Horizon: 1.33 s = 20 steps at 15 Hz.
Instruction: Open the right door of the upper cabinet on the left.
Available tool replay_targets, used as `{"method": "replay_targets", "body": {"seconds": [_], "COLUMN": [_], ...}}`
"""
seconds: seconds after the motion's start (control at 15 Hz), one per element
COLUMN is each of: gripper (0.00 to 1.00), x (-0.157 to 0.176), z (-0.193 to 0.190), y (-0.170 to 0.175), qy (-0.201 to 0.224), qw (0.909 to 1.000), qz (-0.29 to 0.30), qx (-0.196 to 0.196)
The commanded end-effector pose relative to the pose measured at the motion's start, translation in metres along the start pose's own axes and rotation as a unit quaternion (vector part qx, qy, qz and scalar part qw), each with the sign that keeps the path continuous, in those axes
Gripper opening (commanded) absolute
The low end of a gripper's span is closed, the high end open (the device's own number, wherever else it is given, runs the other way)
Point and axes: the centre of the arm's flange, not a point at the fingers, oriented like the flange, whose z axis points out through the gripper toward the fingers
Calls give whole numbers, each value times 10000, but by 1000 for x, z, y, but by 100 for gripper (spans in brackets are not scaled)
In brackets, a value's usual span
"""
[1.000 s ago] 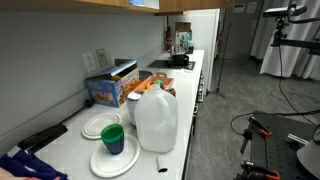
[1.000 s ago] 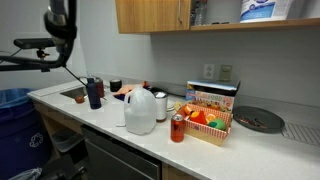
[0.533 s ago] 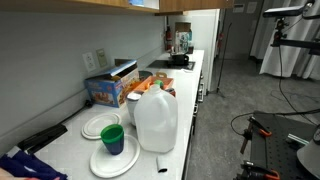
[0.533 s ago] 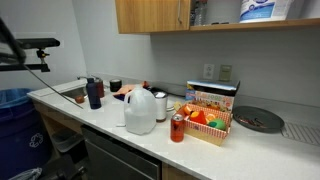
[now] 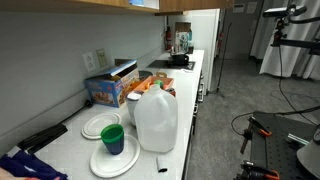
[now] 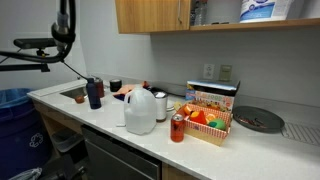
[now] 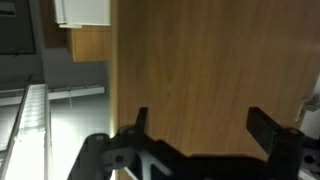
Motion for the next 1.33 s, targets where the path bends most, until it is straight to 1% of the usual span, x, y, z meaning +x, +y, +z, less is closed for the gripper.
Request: {"method": "replay_targets", "body": {"seconds": [0.0, 0.2, 0.4, 0.67, 1.07, 1.13, 1.2, 1.27], "gripper": [100, 100, 100, 100, 100, 100, 100, 100], "x": [5, 1, 5, 9, 12, 12, 5, 5], "z": [-15, -21, -30, -37, -40, -40, -36, -36], "y": [1, -8, -4, 6, 9, 10, 3, 3], "qy": [-567, -1131, -1476, -1699, -1857, -1885, -1828, -1851], "qw": [9951, 9842, 9767, 9719, 9672, 9667, 9694, 9689], "qz": [239, 337, 281, 174, 173, 128, 202, 183], "qx": [775, 1321, 1530, 1620, 1723, 1727, 1624, 1631]}}
